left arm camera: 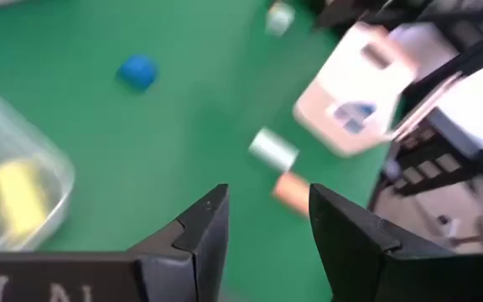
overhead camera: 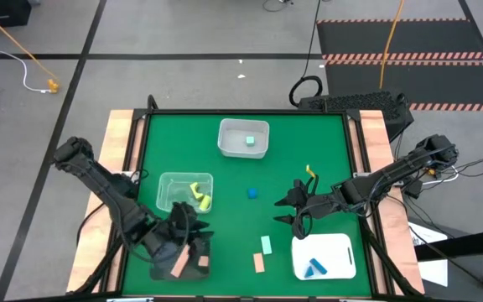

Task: Sort & place blocks by color
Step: Put the right light blue square block into the top white bin

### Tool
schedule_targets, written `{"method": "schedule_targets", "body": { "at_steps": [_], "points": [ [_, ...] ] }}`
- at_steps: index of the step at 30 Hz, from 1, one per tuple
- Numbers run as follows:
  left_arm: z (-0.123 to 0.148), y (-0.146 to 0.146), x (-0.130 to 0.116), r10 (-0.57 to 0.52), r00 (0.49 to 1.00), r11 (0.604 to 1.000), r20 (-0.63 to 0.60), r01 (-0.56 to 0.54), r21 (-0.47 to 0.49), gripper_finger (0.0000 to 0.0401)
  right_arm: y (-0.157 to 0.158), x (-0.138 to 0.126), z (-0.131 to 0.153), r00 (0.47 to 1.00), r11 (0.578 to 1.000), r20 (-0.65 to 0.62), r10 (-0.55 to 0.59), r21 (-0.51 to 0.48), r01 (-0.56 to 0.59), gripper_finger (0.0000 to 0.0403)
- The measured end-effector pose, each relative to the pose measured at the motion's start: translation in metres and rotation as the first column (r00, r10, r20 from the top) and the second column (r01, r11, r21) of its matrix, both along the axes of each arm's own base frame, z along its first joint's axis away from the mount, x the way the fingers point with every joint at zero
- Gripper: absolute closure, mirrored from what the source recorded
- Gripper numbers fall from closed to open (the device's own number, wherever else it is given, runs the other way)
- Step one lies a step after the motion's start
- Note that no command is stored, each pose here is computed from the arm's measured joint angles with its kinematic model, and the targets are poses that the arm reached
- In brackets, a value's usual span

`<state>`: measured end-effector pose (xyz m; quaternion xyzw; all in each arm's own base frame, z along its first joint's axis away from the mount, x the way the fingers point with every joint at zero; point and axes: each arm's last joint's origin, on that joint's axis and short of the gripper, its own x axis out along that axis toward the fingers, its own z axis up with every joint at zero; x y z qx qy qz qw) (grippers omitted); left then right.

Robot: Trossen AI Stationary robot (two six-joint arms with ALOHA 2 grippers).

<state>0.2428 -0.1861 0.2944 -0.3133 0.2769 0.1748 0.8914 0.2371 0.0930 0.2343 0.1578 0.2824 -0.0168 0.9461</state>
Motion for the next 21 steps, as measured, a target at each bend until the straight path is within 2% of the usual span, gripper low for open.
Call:
{"method": "schedule_targets", "body": {
  "at_steps": [7, 10, 14, 21],
  "points": [
    [0.021, 0.015, 0.033, -0.036, 0.977, 0.999, 0.210, 0.030, 0.033, 0.0236, 0.000, 0.001, 0.001, 1.000, 1.000, 0.012, -0.001, 0.004, 0.001, 0.0181],
    [0.028, 0.022, 0.042, -0.019, 0.962, 1.000, 0.273, 0.012, 0.029, 0.0236, 0.001, 0.003, 0.005, 0.998, 1.000, 0.060, -0.003, 0.028, 0.001, 0.0181],
    [0.032, 0.031, 0.049, 0.006, 0.950, 1.000, 0.312, -0.015, 0.027, 0.0236, 0.002, 0.006, 0.011, 0.993, 0.997, 0.116, -0.022, 0.080, 0.013, 0.0181],
    [0.033, 0.042, 0.055, 0.037, 0.945, 0.998, 0.324, -0.052, 0.037, 0.0236, 0.003, 0.011, 0.022, 0.972, 0.995, 0.235, -0.022, 0.100, -0.002, 0.0181]
  ]
}}
